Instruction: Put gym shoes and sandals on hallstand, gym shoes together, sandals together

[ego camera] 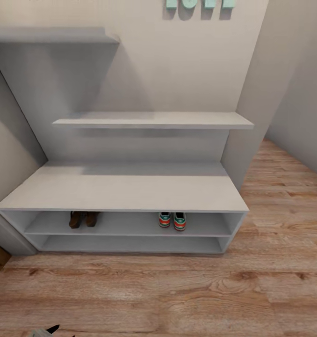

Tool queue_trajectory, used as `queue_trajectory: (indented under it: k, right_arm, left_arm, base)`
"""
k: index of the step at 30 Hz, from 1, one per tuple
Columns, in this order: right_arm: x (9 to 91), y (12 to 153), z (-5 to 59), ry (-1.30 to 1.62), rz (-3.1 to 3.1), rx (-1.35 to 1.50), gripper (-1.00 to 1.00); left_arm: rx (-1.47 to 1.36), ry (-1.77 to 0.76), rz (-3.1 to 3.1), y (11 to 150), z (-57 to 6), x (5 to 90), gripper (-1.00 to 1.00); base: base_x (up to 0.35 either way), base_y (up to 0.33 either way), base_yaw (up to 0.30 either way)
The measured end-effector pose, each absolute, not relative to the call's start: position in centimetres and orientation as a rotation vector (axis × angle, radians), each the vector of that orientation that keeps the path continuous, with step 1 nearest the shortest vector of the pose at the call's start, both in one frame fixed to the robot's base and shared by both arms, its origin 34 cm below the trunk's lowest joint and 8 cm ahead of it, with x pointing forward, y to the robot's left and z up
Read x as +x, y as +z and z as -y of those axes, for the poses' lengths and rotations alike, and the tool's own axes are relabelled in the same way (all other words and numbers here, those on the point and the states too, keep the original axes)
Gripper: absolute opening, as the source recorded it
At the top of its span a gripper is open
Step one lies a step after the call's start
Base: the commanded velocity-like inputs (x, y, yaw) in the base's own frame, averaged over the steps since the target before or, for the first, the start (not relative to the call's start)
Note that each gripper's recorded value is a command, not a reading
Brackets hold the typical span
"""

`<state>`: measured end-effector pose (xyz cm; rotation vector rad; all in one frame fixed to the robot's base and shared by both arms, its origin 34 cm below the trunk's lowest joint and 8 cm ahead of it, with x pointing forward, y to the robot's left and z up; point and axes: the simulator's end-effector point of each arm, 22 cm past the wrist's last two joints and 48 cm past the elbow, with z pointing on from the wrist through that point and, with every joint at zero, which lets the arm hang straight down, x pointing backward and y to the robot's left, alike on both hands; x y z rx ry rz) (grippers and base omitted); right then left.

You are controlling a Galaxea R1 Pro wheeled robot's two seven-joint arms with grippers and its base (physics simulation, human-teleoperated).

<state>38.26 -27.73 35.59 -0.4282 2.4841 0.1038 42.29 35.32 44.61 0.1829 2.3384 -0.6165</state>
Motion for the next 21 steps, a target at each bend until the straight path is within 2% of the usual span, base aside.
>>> queue_trajectory:
  k: [21]
  right_arm:
    - [38.2, 39.4, 26.5, 0.157, -2.492, -0.435, 1.0]
  left_arm:
    - [0.123, -0.504, -2.366, 47.4, -36.8, 43.1, 1.0]
  base:
    - [0.0, 0.0, 0.0]
